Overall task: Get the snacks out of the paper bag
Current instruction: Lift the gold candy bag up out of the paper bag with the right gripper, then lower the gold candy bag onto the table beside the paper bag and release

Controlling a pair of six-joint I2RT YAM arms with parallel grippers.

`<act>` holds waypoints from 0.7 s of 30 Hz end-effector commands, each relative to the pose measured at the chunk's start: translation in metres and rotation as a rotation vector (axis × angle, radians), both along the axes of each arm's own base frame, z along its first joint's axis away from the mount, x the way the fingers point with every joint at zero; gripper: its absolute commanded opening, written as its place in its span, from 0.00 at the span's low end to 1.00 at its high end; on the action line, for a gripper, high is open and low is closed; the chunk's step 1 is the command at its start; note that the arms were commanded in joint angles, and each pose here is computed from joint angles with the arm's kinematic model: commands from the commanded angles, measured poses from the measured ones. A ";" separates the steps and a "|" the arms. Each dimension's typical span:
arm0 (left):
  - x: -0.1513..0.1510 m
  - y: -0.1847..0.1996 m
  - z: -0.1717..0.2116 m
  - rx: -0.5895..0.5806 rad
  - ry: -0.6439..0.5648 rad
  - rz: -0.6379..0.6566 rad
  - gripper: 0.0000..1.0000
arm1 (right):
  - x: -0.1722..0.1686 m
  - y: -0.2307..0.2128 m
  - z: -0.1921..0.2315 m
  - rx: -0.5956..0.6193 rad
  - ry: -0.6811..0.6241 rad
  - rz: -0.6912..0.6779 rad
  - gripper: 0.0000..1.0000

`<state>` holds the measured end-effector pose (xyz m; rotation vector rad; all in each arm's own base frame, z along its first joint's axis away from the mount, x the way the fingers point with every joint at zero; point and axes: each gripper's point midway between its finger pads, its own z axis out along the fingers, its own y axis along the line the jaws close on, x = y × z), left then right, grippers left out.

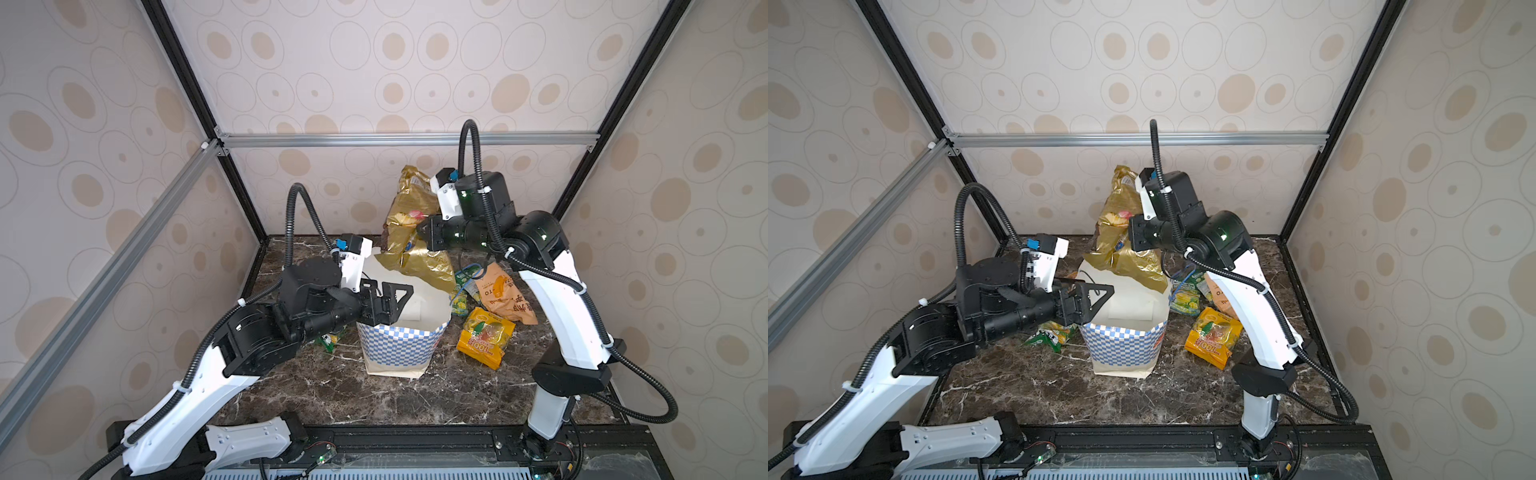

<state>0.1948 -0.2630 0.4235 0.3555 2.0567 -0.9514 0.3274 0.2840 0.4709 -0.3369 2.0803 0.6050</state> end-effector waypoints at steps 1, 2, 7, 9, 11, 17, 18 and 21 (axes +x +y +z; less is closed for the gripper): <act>-0.013 -0.022 0.025 -0.046 -0.044 -0.143 0.93 | -0.016 -0.033 0.067 0.129 -0.160 -0.050 0.00; -0.014 -0.026 0.026 -0.041 -0.042 -0.164 0.93 | -0.020 -0.042 0.073 0.133 -0.176 -0.065 0.00; -0.018 -0.038 0.029 -0.016 -0.065 -0.223 0.95 | -0.046 -0.096 0.085 0.094 -0.224 -0.156 0.00; -0.018 -0.039 0.029 -0.004 -0.082 -0.228 0.96 | -0.059 -0.118 0.083 0.083 -0.219 -0.198 0.00; -0.020 -0.041 0.025 0.020 -0.092 -0.233 0.97 | -0.072 -0.138 0.078 0.073 -0.209 -0.240 0.00; -0.029 -0.057 0.007 0.181 -0.149 -0.258 0.97 | -0.113 -0.193 0.039 0.055 -0.102 -0.378 0.00; -0.030 -0.059 0.005 0.211 -0.169 -0.255 0.97 | -0.119 -0.201 0.027 0.052 -0.075 -0.406 0.00; -0.040 -0.068 0.002 0.286 -0.249 -0.267 0.97 | -0.137 -0.225 -0.004 0.056 -0.012 -0.490 0.00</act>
